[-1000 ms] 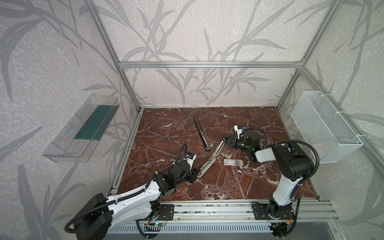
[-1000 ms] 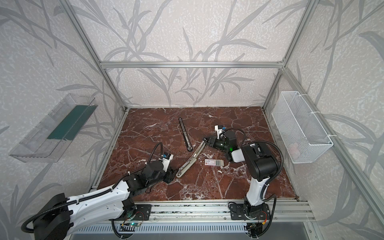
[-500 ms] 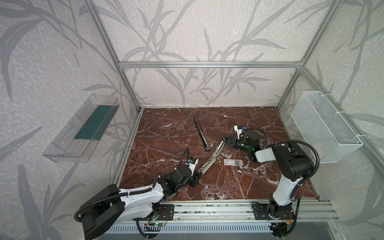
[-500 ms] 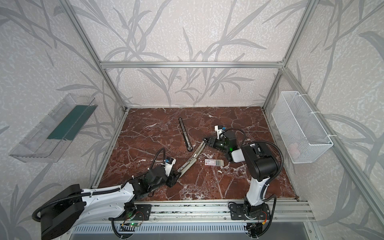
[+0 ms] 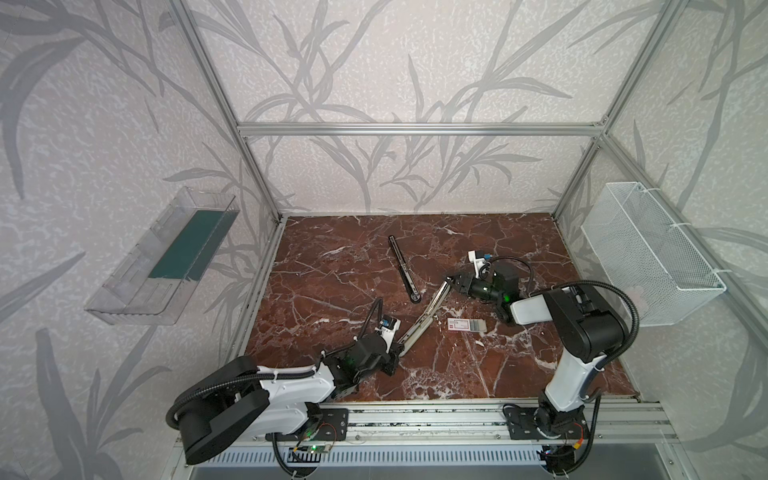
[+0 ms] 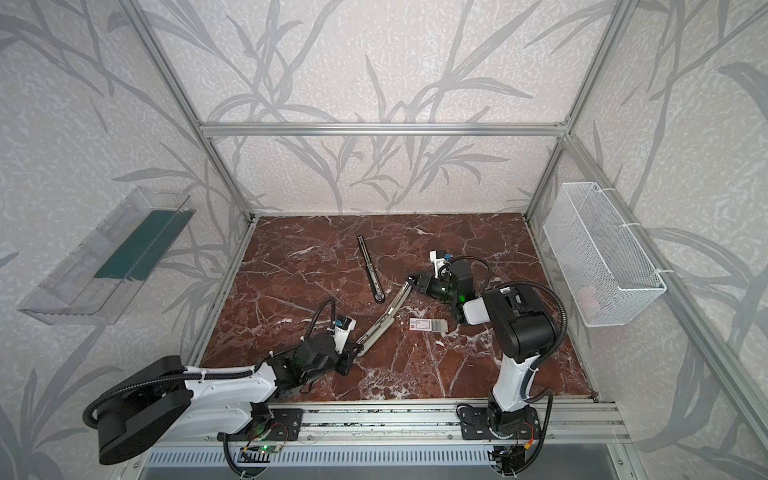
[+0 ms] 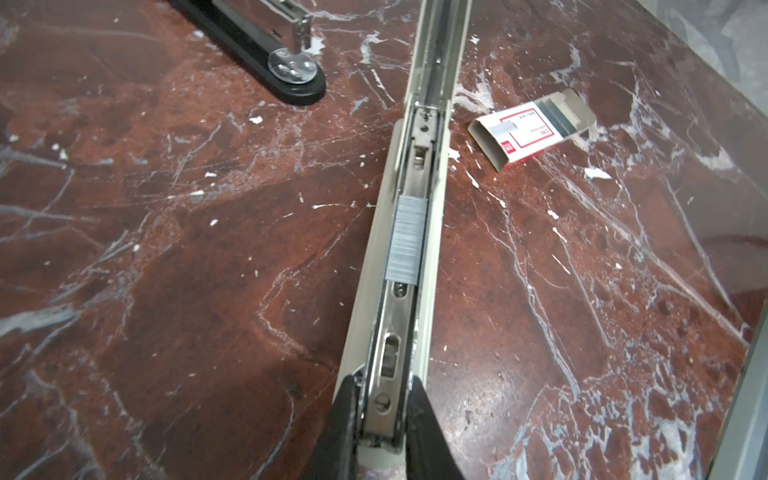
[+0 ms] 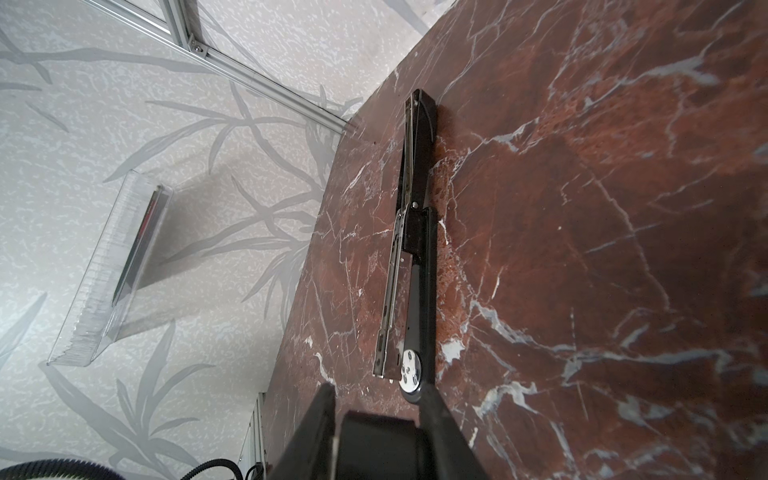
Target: Load the staples into the stapler
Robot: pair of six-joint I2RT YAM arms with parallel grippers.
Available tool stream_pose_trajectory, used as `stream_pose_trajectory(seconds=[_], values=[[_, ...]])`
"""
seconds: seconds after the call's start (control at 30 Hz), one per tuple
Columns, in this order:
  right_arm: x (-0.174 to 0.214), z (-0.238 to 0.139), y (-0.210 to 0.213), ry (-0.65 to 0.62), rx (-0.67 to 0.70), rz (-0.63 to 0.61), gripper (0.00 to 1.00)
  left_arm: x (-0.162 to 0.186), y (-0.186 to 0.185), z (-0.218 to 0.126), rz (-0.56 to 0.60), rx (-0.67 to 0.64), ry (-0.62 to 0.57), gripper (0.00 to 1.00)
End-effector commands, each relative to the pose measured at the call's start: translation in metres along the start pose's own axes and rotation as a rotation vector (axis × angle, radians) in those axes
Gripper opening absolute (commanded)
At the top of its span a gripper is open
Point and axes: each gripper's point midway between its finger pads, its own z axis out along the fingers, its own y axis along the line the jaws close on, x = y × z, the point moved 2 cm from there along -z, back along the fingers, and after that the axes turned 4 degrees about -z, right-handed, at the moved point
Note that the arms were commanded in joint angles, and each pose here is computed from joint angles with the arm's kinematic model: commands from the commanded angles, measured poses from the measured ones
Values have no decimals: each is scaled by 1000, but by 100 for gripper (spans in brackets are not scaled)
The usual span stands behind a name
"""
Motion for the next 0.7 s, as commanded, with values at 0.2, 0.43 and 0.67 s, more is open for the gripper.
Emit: stream_pose_trajectory(seconds=[0.2, 0.43, 0.67], values=[[-25, 0, 17, -62, -36, -121, 27, -28, -4, 11, 61, -40, -57, 0], [-30, -8, 24, -57, 25, -252, 27, -46, -5, 23, 138, -73, -96, 0], [-12, -16, 59, -6, 132, -554, 28, -54, -11, 34, 166, -54, -115, 0]])
